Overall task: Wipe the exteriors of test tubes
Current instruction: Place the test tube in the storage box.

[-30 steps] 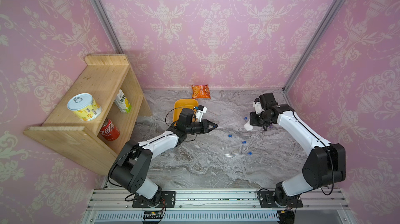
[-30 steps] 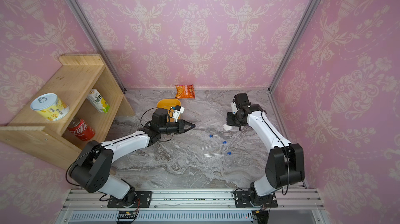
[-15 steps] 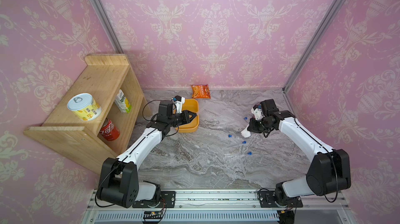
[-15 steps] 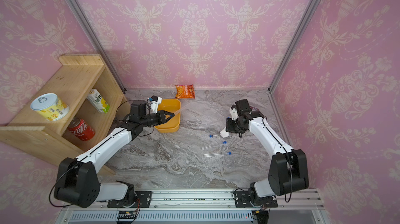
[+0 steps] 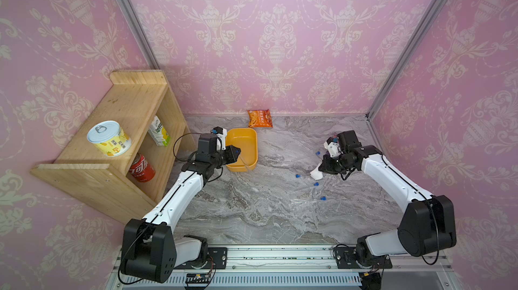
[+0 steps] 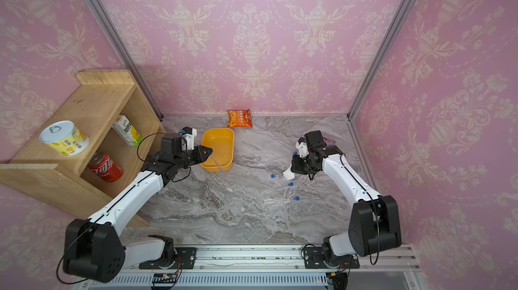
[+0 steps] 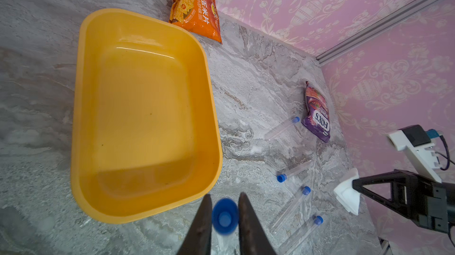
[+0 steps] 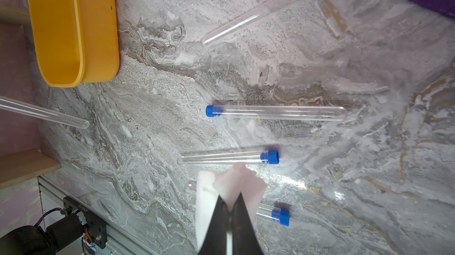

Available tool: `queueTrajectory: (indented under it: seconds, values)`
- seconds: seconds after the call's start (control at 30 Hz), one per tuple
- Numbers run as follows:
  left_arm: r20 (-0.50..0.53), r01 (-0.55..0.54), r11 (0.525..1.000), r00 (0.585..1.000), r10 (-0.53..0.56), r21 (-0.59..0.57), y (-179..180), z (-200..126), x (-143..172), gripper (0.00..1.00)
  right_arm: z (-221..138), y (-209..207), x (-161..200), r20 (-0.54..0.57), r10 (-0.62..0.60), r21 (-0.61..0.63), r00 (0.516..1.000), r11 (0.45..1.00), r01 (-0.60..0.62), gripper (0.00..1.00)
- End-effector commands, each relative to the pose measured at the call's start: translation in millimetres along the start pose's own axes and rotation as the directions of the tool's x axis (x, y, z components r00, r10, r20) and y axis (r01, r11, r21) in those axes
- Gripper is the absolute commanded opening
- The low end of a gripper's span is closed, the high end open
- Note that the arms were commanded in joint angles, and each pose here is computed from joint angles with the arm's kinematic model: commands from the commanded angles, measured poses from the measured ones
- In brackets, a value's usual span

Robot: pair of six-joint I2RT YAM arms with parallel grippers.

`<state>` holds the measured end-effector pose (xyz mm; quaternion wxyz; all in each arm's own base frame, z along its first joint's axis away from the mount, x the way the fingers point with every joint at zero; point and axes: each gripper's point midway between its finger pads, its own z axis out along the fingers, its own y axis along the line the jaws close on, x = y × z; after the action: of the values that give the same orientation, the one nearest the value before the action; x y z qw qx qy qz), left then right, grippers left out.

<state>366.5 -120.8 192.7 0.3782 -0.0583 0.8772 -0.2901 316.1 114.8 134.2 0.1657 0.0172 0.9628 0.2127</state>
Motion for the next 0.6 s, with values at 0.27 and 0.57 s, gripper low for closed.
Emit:
queueTrajectory:
  seconds: [0.27,0.57]
  values:
    - [0.07,-0.007,0.998,0.997,0.012,-0.063,9.1,1.7,-33.7,0.2,-0.6,3.1,12.1,-0.01,-0.003,-0.024,1.0,1.0,0.002,0.0]
    - [0.091,-0.016,0.996,0.996,0.023,-0.084,-2.8,2.9,-87.9,0.19,0.2,5.1,10.7,-0.005,0.002,-0.036,1.0,0.999,-0.002,0.0]
